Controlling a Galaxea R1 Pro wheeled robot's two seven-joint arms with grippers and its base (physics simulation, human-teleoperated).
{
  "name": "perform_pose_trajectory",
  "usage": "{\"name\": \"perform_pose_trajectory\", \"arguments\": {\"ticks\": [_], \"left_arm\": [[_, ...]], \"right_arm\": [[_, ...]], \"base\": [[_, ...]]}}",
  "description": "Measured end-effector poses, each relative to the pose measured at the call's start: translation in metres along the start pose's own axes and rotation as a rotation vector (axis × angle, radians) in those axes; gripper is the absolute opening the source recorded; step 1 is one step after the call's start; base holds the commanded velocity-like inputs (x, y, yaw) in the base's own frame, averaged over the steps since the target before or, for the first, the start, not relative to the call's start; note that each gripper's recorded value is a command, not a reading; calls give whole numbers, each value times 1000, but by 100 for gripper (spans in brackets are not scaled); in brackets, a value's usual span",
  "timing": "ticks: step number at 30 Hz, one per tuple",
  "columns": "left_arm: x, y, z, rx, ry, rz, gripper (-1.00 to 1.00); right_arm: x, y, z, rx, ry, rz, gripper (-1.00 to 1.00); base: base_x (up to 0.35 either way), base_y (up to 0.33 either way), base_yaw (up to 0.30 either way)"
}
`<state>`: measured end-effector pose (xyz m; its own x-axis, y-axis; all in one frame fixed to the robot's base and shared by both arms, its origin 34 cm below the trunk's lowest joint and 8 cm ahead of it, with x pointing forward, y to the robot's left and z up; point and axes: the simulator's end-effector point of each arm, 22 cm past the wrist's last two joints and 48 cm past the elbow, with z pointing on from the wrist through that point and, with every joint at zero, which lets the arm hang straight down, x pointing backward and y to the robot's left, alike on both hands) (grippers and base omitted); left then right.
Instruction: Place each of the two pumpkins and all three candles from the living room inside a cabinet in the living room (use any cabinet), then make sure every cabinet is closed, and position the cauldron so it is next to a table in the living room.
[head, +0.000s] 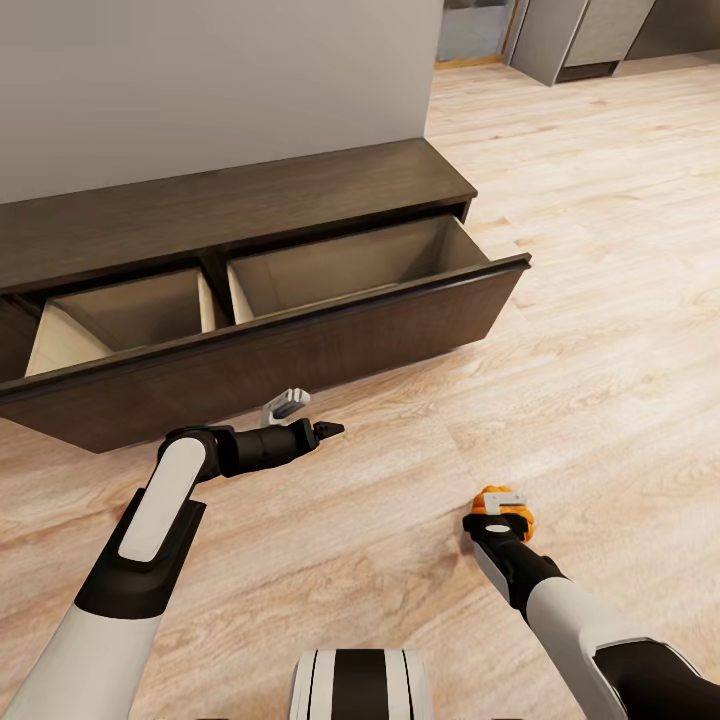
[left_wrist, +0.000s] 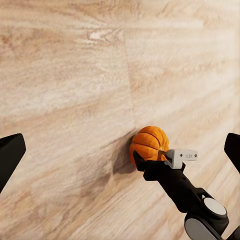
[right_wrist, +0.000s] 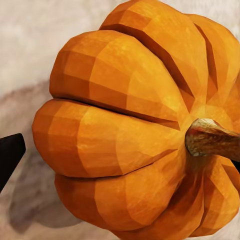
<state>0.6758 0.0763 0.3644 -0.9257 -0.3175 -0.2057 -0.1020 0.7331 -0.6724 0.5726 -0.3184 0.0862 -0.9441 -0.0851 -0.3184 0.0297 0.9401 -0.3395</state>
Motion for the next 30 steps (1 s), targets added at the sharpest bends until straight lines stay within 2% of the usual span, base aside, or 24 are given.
{"name": "perform_pose_trajectory", "arguments": {"ticks": [4, 5, 30], "left_arm": [[0, 0, 0, 0, 0, 0, 100], [0, 0, 0, 0, 0, 0, 100], [1, -3, 0, 13, 5, -7, 100]], "right_arm": [[0, 0, 0, 0, 0, 0, 100], [0, 0, 0, 0, 0, 0, -100], [0, 0, 0, 0, 0, 5, -100]], "base": [[0, 0, 0], [0, 0, 0], [0, 0, 0]]}}
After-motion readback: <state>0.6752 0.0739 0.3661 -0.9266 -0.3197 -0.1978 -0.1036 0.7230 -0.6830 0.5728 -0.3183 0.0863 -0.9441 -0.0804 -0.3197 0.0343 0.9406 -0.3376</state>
